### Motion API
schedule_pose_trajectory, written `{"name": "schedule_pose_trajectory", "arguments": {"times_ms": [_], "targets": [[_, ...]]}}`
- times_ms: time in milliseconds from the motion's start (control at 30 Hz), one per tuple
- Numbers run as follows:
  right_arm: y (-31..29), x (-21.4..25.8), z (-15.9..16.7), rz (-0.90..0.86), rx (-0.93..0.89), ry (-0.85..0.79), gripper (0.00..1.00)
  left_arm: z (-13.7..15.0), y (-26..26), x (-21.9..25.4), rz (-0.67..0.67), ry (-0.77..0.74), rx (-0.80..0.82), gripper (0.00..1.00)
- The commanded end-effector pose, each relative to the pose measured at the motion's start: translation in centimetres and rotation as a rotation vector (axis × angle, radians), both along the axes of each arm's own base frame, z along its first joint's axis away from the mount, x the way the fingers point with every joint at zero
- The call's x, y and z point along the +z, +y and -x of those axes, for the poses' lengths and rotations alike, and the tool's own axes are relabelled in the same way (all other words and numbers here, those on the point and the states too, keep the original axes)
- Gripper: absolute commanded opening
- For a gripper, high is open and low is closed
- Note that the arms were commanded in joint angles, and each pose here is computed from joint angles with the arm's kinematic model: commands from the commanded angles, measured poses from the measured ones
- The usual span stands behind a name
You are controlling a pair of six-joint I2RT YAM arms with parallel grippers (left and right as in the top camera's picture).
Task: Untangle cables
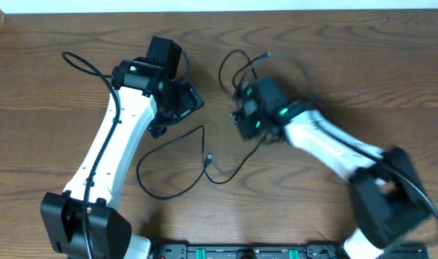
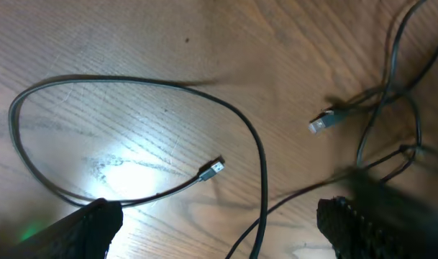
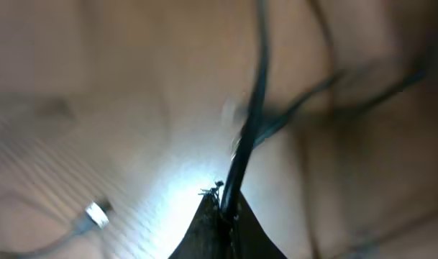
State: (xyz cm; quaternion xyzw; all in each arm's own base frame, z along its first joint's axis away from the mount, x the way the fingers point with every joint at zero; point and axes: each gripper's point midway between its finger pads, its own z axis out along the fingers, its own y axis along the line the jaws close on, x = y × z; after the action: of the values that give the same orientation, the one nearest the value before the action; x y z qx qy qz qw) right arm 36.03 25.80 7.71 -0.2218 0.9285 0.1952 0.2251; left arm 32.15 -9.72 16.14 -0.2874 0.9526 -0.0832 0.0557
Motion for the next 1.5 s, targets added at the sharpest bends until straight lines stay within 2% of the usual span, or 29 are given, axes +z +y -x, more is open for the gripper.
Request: {"name": "schedule_pose_trajectory", "arguments": {"times_ms": [0,67,100,167,267,367,467,667,900,1000,1267,1467], "targets": [[-4.0,17.2,-6.0,-0.154,-0.118,-0.379,0.01,0.5,0.5,0.0,-0.025,-0.001,-0.018,0.93],[-6.5,24.3,-6.5,-0.228,-0.158,-0.517,0.01,0.6,0.1,0.0,-0.029,-0.007,-0.063,0.93],[-7.6,27.7,-6.3,-0.266,-0.165,-0.582,0.01,0.6,-0.2,0.0,-0.031,-0.011,-0.089,0.99],[-9.6,33.3,-5.3,-0.319,-0.174,-0.693,0.01,0.8,-1.0,0.0,-0.033,-0.018,-0.137,0.98],[-12.1,38.5,-3.4,-0.351,-0.195,-0.811,0.01,0.7,-3.0,0.1,-0.031,-0.051,-0.22,0.98],[-13.5,41.0,-1.5,-0.358,-0.214,-0.876,0.01,0.2,-5.7,0.5,-0.012,-0.117,-0.294,0.98],[-13.7,41.3,-0.1,-0.339,-0.202,-0.882,0.01,-0.9,-10.1,1.6,0.034,-0.245,-0.383,0.98],[-13.8,40.4,0.0,-0.307,-0.191,-0.862,0.01,-2.5,-15.6,3.4,0.102,-0.422,-0.484,0.98],[-15.7,39.9,-0.9,-0.125,-0.213,-0.938,0.01,-3.2,-14.4,3.2,0.007,-0.449,-0.457,0.98],[-16.9,39.6,-1.7,0.039,-0.187,-1.002,0.01,-3.2,-14.0,3.1,-0.015,-0.446,-0.45,0.98],[-24.8,37.7,-7.1,0.405,-0.468,-1.016,0.01,-2.8,-13.7,2.7,-0.026,-0.421,-0.454,0.98],[-33.1,41.7,-10.8,0.485,-0.705,-1.23,0.01,-2.1,-13.2,2.2,-0.04,-0.385,-0.459,0.98]]}}
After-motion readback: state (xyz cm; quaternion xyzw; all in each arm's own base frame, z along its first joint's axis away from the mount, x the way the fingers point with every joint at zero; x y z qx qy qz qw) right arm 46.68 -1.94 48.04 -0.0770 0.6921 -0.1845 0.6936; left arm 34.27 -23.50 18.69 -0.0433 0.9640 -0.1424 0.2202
